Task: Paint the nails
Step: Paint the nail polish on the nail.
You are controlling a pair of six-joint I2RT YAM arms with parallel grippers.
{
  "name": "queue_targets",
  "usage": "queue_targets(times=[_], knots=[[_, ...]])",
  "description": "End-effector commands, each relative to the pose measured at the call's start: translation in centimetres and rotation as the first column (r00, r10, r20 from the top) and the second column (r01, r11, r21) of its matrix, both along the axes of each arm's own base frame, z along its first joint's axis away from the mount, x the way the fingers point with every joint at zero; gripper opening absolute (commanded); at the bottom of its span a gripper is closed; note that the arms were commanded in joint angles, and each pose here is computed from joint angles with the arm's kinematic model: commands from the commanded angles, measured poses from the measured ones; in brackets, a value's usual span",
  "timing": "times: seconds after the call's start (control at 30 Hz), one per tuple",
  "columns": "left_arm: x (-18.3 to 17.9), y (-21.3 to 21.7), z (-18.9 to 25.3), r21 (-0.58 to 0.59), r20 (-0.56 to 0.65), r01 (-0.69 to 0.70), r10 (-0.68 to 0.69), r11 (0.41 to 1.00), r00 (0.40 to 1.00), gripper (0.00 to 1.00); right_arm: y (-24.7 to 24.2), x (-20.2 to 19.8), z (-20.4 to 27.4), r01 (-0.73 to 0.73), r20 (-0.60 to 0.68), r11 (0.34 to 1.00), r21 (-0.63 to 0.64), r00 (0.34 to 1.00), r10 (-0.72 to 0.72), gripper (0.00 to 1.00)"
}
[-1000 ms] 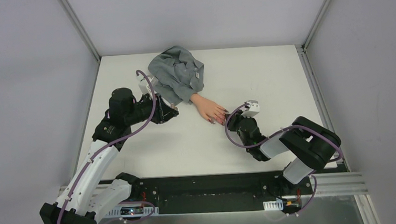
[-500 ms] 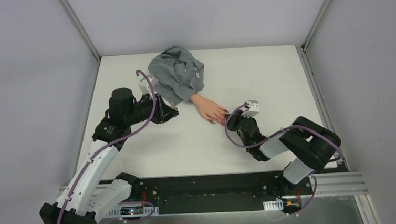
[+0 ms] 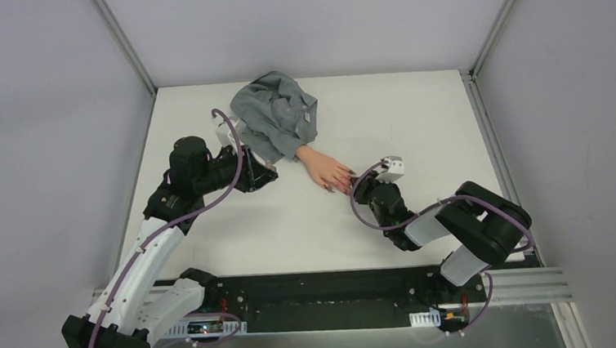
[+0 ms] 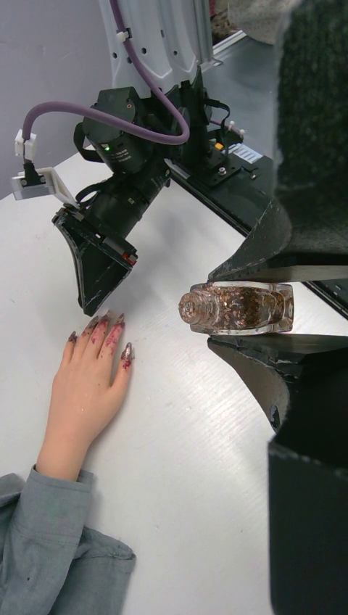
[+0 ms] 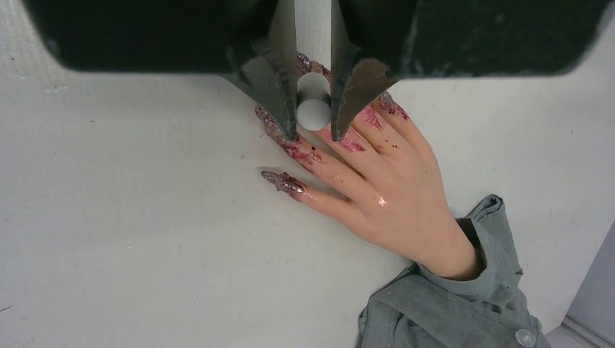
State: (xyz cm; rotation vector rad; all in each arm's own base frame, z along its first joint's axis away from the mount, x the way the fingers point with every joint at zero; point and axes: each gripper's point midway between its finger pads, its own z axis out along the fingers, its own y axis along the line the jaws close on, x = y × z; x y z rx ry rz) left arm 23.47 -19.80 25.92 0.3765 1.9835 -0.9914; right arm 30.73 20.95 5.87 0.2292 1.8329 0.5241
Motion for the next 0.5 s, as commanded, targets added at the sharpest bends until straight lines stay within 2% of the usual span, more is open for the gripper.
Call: queue_targets(times=[0.0,0.47], knots=[[0.24,0.02,1.60,-0.010,0.058,0.004,-0.003,1.000,0.998,0.00,-0.39,0.04,1.22,0.018,0.033,0.999,0.027,0.999,-0.019,0.00],[0.19,0.02,1.70,-0.011,0.062,0.005,-0.004,1.000,0.998,0.00,-0.63,-0.20,0.76,0.024,0.022,1.000,0.017,0.999,-0.024,0.00]])
